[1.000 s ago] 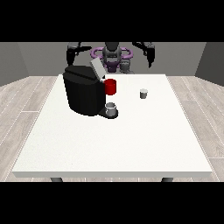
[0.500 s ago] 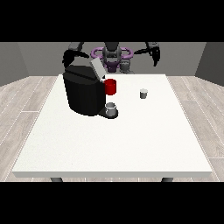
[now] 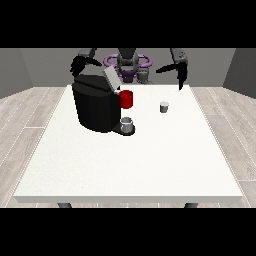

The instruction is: Insert the coffee pod into the coffee machine and close the lid

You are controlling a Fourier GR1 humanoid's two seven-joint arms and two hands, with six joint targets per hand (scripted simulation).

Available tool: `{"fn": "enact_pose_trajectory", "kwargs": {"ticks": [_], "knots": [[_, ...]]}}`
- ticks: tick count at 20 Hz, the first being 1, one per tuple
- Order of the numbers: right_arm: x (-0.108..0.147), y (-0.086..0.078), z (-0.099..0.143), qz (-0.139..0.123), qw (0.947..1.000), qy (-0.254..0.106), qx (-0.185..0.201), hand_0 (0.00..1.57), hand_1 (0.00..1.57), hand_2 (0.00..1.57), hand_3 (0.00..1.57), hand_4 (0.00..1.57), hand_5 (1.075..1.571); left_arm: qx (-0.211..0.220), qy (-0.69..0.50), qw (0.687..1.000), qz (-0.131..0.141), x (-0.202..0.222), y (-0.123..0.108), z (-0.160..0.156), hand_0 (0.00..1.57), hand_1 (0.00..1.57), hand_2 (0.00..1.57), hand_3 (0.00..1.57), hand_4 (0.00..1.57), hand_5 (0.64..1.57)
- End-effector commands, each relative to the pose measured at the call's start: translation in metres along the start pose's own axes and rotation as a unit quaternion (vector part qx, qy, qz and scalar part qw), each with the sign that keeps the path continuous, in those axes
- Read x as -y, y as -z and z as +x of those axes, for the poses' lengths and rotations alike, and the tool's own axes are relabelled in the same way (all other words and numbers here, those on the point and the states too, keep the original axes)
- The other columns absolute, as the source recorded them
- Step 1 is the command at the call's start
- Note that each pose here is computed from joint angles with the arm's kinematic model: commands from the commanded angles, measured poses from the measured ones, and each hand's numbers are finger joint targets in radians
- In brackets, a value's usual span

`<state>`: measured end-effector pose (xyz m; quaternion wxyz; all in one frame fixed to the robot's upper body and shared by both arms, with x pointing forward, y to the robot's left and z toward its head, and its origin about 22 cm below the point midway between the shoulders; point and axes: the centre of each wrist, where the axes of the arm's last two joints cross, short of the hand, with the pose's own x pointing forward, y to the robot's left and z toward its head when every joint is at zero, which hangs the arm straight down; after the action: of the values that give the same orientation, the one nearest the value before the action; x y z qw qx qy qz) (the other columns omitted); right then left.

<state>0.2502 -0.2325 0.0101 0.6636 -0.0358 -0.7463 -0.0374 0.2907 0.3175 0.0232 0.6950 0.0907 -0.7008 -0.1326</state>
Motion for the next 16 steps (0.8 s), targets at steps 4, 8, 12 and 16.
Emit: {"fn": "enact_pose_trajectory", "kwargs": {"ticks": [4,8,12,16], "knots": [[-0.012,0.014,0.018,0.021,0.9993,0.009,0.029,0.00,0.00,0.00,0.00,0.26,1.571,-0.026,0.017,0.999,0.026,-0.029,0.028,-0.010,0.00,0.00,0.00,0.00,0.00,1.571],[-0.020,0.027,0.034,0.023,0.9989,0.006,0.040,0.00,0.00,0.00,0.00,0.35,1.571,-0.044,0.046,0.998,0.030,-0.028,0.037,-0.023,0.00,0.00,0.00,0.00,0.00,1.571],[-0.028,0.035,0.020,0.011,0.9998,-0.013,0.006,0.00,0.00,0.00,0.00,0.37,1.571,-0.062,0.077,0.995,0.002,-0.010,0.055,-0.008,0.00,0.00,0.00,0.00,0.00,1.571],[-0.012,0.036,-0.001,0.006,0.9998,-0.016,-0.008,0.00,0.00,0.00,0.00,0.41,1.571,-0.058,0.106,0.992,-0.019,0.006,0.054,-0.019,0.00,0.00,0.11,0.00,0.00,1.571]]}}
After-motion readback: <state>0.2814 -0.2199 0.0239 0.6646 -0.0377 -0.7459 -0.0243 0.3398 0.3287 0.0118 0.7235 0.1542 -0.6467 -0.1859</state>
